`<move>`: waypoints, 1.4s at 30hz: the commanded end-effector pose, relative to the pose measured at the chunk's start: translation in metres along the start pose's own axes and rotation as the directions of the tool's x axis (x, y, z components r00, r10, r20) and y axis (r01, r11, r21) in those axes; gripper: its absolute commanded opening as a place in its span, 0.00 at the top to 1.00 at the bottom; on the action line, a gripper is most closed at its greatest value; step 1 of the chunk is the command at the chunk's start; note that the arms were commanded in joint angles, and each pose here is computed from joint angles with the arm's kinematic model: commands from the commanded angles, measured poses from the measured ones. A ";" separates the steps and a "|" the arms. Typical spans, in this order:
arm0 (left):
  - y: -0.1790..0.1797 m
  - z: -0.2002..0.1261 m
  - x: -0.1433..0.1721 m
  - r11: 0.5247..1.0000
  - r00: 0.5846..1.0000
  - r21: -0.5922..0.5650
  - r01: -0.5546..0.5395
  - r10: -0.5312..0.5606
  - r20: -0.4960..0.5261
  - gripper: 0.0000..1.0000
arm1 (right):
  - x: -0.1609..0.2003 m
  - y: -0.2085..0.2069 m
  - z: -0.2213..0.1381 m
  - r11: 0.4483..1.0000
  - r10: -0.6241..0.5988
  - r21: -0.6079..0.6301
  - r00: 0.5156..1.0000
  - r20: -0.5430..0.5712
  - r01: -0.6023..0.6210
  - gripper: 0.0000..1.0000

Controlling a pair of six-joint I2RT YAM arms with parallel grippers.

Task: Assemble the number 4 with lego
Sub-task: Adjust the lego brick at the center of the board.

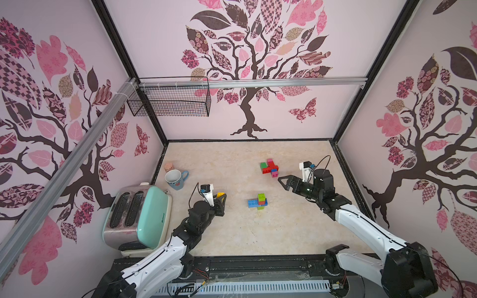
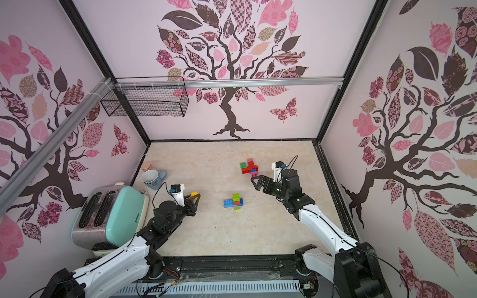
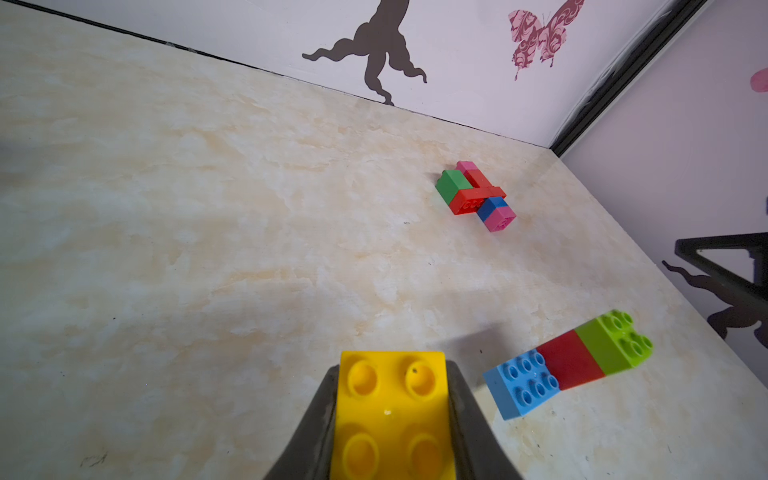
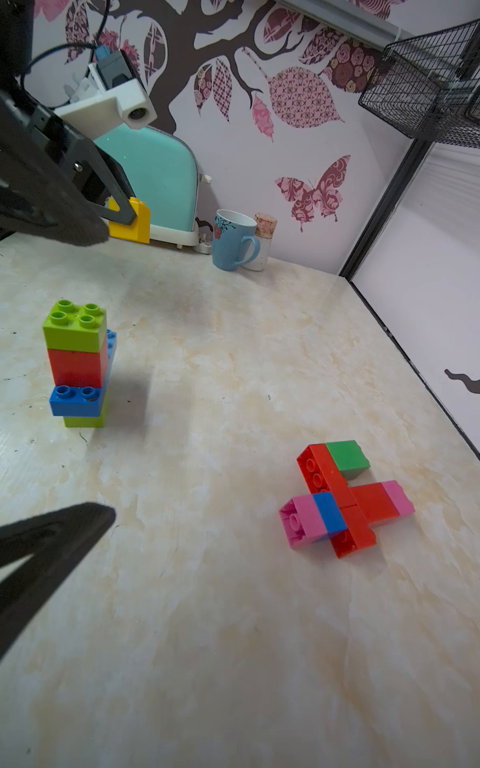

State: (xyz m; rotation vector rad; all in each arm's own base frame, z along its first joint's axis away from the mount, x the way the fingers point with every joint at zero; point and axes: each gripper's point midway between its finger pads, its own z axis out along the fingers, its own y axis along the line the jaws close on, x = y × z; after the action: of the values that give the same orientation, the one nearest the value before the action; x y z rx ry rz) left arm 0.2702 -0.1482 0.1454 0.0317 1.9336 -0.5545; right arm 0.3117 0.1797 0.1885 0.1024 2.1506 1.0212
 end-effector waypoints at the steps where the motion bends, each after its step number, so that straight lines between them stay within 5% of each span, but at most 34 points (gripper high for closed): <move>1: -0.014 -0.003 -0.013 1.000 0.999 0.026 -0.009 0.011 -0.052 1.00 | 0.009 0.034 -0.002 0.992 -0.121 -0.020 0.992 0.032 0.121 0.01; 5: -0.023 0.006 -0.013 1.000 0.991 0.031 -0.007 0.011 -0.135 1.00 | 0.026 0.043 0.011 0.974 -0.218 0.078 0.974 0.067 0.213 0.00; 11: -0.040 0.019 -0.020 0.996 0.990 0.090 0.026 -0.013 -0.142 1.00 | 0.060 0.038 0.038 0.907 -0.360 0.222 0.933 -0.034 0.358 0.04; 15: -0.046 0.025 -0.016 0.995 0.982 0.100 -0.004 0.023 -0.188 1.00 | 0.073 0.042 0.046 0.882 -0.427 0.182 0.901 -0.082 0.435 0.10; 20: -0.054 0.032 -0.012 0.993 0.971 0.118 0.006 0.022 -0.236 1.00 | 0.093 0.037 0.065 0.853 -0.450 0.184 0.868 -0.211 0.488 0.14; 29: -0.064 0.036 -0.009 0.993 0.964 0.117 -0.025 0.055 -0.260 1.00 | 0.084 0.003 0.063 0.782 -0.438 0.382 0.870 -0.227 0.493 0.27; 42: -0.068 0.035 -0.005 0.990 0.959 0.141 -0.026 0.065 -0.277 1.00 | 0.109 0.023 0.076 0.759 -0.569 0.155 0.760 -0.313 0.632 0.44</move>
State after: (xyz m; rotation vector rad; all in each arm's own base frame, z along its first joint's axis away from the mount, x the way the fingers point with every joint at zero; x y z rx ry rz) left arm 0.2792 -0.2130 0.1436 0.2311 2.2040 -0.6535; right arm 0.2785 0.2736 0.1137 -0.5120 2.2890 0.3832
